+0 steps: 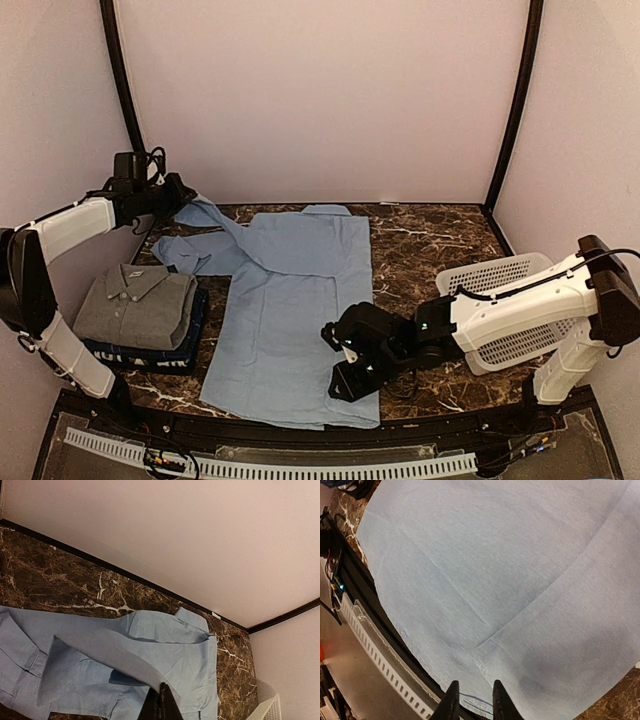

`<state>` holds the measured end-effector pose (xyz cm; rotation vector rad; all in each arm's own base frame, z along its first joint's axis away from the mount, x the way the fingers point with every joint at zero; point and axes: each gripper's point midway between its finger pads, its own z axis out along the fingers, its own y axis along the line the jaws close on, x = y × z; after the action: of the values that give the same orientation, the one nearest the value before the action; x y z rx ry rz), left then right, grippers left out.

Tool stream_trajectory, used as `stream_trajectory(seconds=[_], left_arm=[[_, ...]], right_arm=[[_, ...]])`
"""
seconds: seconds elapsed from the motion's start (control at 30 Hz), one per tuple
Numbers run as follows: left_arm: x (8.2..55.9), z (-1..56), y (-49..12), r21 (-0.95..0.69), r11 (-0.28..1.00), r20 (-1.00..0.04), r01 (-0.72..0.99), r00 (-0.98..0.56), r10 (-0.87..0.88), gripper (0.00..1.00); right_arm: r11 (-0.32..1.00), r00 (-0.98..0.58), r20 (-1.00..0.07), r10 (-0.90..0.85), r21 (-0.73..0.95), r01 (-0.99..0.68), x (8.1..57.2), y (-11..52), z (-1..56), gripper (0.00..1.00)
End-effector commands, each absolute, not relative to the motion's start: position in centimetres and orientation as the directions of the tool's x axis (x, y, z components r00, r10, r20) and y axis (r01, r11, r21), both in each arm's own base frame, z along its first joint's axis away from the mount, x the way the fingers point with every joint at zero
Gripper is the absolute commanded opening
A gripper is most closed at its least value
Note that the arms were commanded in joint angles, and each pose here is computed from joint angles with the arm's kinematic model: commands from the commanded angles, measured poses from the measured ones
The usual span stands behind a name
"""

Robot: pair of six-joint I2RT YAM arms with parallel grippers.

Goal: Fold and stack the long sleeve shirts
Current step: Fold the flattened shirt at the center of the board, then fold the sleeve of the 1/3-folded shirt.

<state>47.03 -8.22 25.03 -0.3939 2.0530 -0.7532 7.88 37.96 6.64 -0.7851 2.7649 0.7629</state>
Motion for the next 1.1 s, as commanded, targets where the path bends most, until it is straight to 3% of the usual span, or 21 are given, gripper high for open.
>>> stream_trajectory(seconds=[0.0,0.07,0.17,0.4,0.7,1.07], left_arm=[[46.3,25.2,-9.3,-0.688,0.724,-0.609,0.054,-0.586,-0.535,0.00],[46.0,25.0,-9.9,-0.701,0.710,-0.593,0.069,-0.609,-0.527,0.00],[45.6,24.8,-10.6,-0.712,0.697,-0.581,0.085,-0.630,-0.516,0.00],[44.7,24.8,-13.8,-0.742,0.642,-0.571,0.191,-0.682,-0.457,0.00],[41.5,21.7,-22.7,-0.773,0.559,-0.501,0.299,-0.829,-0.249,0.00],[36.1,16.4,-29.4,-0.796,0.522,-0.395,0.307,-0.916,-0.064,0.00]], right_arm=[[0.696,-0.841,-0.331,-0.428,0.473,-0.540,8.4,39.1,8.1,0.28],[0.683,-0.841,-0.358,-0.405,0.493,-0.539,9.2,39.3,9.3,0.39],[0.686,-0.843,-0.408,-0.351,0.501,-0.527,11.2,38.9,11.0,0.45],[0.735,-0.823,-0.534,-0.192,0.477,-0.481,17.8,37.3,14.6,0.45],[0.798,-0.742,-0.671,-0.004,0.445,-0.407,27.6,34.1,18.7,0.46],[0.830,-0.721,-0.689,0.074,0.444,-0.339,31.8,31.1,18.6,0.45]])
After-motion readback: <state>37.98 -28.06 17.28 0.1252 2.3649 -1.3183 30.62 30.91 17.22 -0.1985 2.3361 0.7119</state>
